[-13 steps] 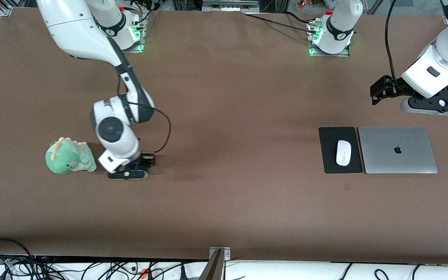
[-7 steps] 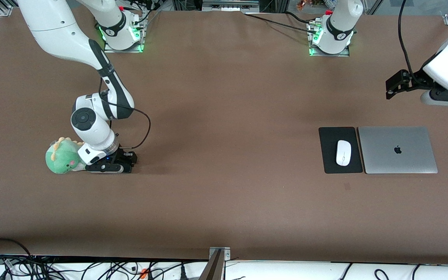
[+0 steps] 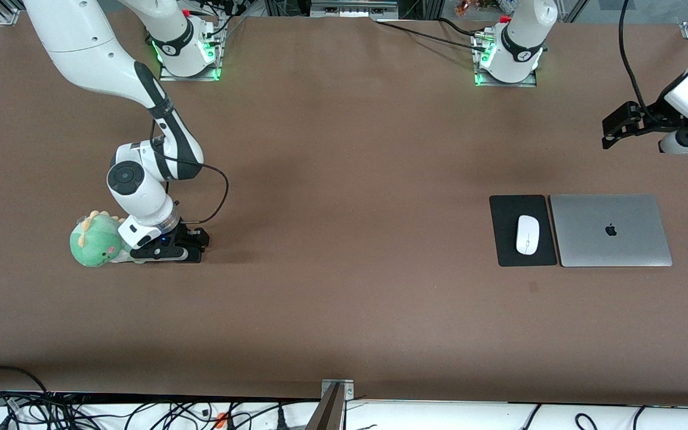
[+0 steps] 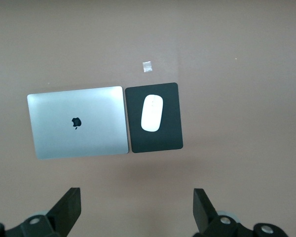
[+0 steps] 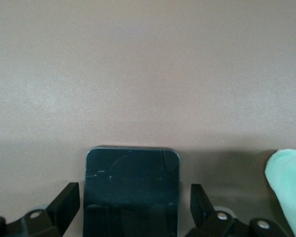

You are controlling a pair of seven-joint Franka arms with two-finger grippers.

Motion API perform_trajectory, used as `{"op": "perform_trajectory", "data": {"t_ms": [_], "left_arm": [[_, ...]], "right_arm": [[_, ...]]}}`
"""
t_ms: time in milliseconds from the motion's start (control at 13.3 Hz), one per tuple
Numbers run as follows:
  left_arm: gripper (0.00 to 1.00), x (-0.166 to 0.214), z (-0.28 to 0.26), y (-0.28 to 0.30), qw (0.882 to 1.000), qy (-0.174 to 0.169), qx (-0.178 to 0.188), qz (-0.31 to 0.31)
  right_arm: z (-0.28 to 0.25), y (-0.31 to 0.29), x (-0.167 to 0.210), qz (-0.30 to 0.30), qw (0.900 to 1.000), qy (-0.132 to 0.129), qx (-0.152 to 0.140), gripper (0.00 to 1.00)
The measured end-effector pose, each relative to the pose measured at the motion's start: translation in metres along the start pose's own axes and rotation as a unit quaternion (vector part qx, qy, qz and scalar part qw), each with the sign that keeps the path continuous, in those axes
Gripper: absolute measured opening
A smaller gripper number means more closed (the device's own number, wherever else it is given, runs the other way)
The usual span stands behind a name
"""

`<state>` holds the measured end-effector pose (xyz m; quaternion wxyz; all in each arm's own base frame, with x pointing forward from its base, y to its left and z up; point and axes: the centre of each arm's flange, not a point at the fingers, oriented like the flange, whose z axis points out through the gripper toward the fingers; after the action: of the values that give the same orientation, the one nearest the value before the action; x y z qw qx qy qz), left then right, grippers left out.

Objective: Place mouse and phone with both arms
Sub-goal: 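Carry the phone beside the green plush while the left gripper withdraws, then release the phone and withdraw the right gripper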

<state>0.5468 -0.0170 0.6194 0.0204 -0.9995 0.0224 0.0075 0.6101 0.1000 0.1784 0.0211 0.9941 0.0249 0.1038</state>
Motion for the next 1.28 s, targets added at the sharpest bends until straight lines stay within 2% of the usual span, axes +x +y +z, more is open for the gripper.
{"op": "perform_trajectory", "data": {"t_ms": [226, 452, 828, 1054, 1280], "left_arm": [[1.00, 0.003, 0.002, -0.004, 1.000, 0.002, 0.000, -0.004], [1.00, 0.010, 0.008, 0.006, 1.000, 0.002, -0.008, 0.003], [1.00, 0.015, 0.002, 0.008, 1.000, 0.011, -0.012, 0.004], [1.00, 0.016, 0.002, 0.006, 1.000, 0.011, -0.012, 0.002], [1.00, 0.016, 0.001, 0.006, 1.000, 0.011, -0.012, 0.002]], "right_arm": [[-0.008, -0.002, 0.006, 0.000, 1.000, 0.001, 0.000, 1.00], [-0.040, 0.000, 0.030, 0.018, 1.000, -0.014, 0.002, 1.00], [-0.126, 0.018, 0.076, 0.024, 0.997, -0.040, 0.057, 1.00], [-0.180, 0.046, 0.085, 0.031, 0.997, -0.043, 0.058, 1.00], [-0.236, 0.071, 0.076, 0.038, 0.995, -0.064, 0.059, 1.00]]}}
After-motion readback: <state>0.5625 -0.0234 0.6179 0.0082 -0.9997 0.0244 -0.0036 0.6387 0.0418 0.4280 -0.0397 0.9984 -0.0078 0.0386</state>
